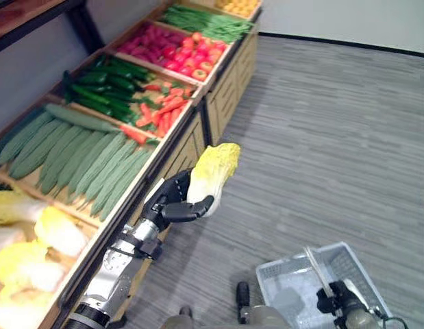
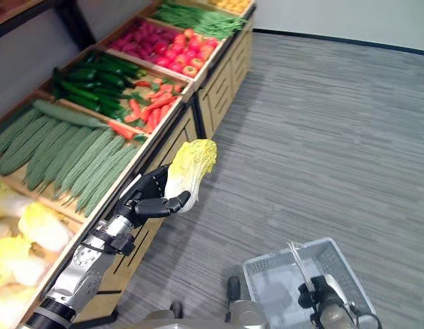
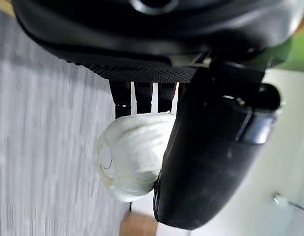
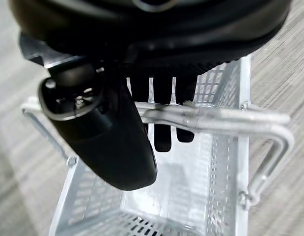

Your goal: Get the vegetables into the basket

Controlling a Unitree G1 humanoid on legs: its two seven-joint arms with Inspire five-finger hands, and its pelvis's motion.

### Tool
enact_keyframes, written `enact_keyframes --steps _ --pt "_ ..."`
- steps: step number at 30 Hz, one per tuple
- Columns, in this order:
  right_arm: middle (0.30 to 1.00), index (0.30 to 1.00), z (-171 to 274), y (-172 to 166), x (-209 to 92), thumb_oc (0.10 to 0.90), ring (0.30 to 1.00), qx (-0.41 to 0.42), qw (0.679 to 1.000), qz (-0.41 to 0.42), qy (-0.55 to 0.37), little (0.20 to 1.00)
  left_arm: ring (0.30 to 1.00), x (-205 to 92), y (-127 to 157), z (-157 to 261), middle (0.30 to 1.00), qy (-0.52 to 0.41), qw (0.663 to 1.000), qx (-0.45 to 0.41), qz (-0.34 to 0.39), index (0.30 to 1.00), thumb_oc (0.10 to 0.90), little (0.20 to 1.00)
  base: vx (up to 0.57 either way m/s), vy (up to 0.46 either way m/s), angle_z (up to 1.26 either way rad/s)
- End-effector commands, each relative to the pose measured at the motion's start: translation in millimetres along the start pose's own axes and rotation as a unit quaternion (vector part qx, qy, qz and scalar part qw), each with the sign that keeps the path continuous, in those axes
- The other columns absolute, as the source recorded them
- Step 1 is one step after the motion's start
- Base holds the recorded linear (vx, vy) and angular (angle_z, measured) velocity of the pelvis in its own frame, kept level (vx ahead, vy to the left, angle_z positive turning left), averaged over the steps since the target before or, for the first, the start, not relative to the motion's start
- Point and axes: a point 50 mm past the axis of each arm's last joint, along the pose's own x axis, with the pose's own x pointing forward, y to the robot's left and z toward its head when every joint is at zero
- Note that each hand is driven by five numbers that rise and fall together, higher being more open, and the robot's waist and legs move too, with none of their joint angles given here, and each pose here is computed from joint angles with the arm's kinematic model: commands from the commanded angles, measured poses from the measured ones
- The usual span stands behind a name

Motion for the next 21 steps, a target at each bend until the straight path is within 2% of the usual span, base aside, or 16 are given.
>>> enact_keyframes --steps 1,8,13,18,21 --pt "0.3 0.3 7 -25 3 0.4 0.3 -0.004 0.999 -0.04 -0.027 0.3 0.3 12 -7 63 0.3 -0.165 0.985 0.03 -0.032 0.3 0.4 0.3 0.05 0.079 -0.68" --pt "0.3 0.3 9 -2 0 0.4 0.3 0.036 0.999 -0.01 -0.031 0.3 0.3 10 -7 57 0.3 -0.143 0.988 0.035 -0.037 0.3 0.4 0.3 0.03 0.204 -0.53" --pt "0.3 0.3 21 -2 2 0.4 0.3 0.07 0.996 -0.021 -0.048 0.3 0.3 7 -2 58 0.3 -0.135 0.988 0.059 -0.039 0.3 0.4 0.3 -0.09 0.272 -0.53" --pt "0.3 0.3 28 -2 2 0.4 0.3 0.077 0.995 -0.026 -0.06 0.3 0.3 7 5 63 0.3 -0.128 0.987 0.086 -0.033 0.3 0.4 0.3 -0.1 0.067 -1.16" --pt "0.3 0.3 15 -3 1 0.4 0.3 0.078 0.996 -0.029 -0.038 0.3 0.3 8 4 65 0.3 -0.13 0.987 0.081 -0.041 0.3 0.4 0.3 0.0 -0.012 0.06"
